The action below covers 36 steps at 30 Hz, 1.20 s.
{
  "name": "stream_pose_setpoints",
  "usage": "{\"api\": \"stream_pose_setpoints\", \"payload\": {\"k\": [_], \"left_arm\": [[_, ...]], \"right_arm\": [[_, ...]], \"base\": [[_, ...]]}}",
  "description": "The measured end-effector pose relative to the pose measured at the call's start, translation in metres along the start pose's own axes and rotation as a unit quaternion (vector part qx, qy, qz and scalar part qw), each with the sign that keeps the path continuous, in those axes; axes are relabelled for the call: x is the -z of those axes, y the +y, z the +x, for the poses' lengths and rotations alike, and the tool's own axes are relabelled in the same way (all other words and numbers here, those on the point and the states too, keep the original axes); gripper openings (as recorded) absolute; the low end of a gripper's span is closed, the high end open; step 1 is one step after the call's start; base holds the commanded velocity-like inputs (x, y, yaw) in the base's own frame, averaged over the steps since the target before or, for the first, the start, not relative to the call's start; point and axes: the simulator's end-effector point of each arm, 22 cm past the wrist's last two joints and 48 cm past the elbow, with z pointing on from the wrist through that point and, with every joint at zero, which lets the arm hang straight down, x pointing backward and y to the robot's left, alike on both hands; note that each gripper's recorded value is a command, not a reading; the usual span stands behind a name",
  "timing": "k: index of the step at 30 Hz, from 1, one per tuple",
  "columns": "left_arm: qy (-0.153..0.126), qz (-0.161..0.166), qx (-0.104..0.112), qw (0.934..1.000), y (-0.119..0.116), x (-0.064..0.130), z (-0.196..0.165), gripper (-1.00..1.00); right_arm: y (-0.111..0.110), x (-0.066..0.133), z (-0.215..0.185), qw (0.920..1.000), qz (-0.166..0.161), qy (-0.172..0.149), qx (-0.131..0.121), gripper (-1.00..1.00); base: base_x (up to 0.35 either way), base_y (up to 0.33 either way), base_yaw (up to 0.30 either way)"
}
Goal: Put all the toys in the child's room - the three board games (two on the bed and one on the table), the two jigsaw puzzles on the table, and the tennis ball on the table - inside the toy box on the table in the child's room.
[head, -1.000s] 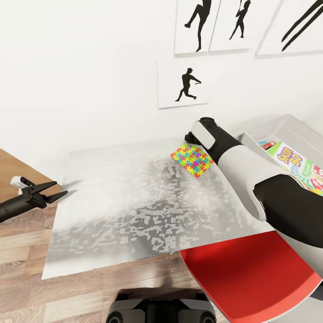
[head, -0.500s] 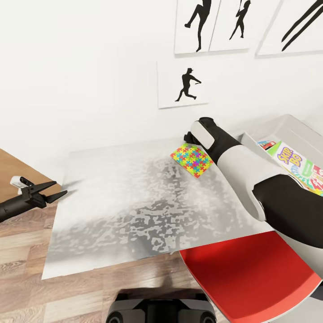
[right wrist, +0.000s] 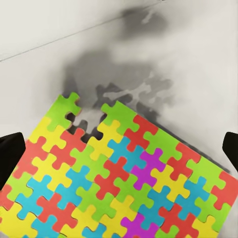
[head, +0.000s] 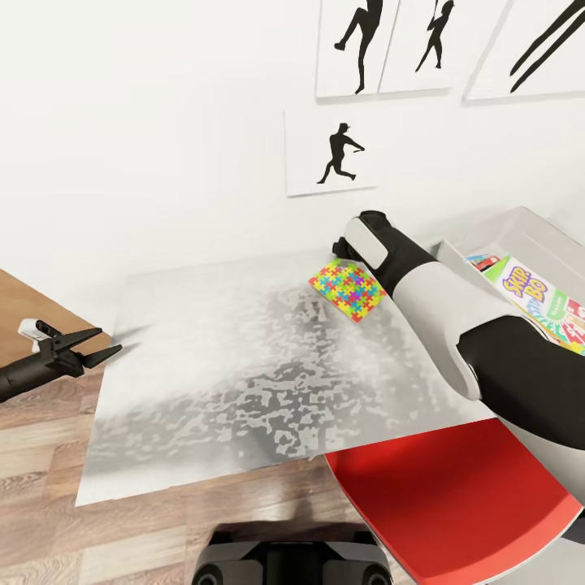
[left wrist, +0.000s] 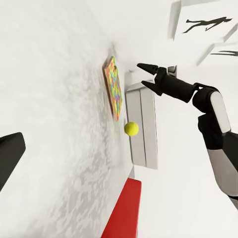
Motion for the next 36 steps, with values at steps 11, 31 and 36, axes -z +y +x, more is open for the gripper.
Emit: {"api": "stream_pose_setpoints", "payload": {"k": [11, 31, 36], "left_arm": [[0.001, -0.002, 0.004, 1.0000, 0.004, 0.000, 0.001, 1.00], [-0.004, -0.007, 0.009, 0.9999, 0.013, 0.003, 0.000, 1.00], [-0.005, -0.011, 0.008, 0.9999, 0.015, 0.007, -0.002, 1.00]], "right_arm": [[0.005, -0.001, -0.002, 1.0000, -0.002, -0.001, 0.000, 1.00], [0.006, -0.008, -0.002, 1.0000, -0.003, -0.001, 0.000, 1.00], [0.006, -0.011, 0.000, 1.0000, -0.002, 0.002, 0.000, 1.00]], "base": [[0.000, 0.000, 0.000], [0.000, 0.000, 0.000], [0.000, 0.000, 0.000]]}}
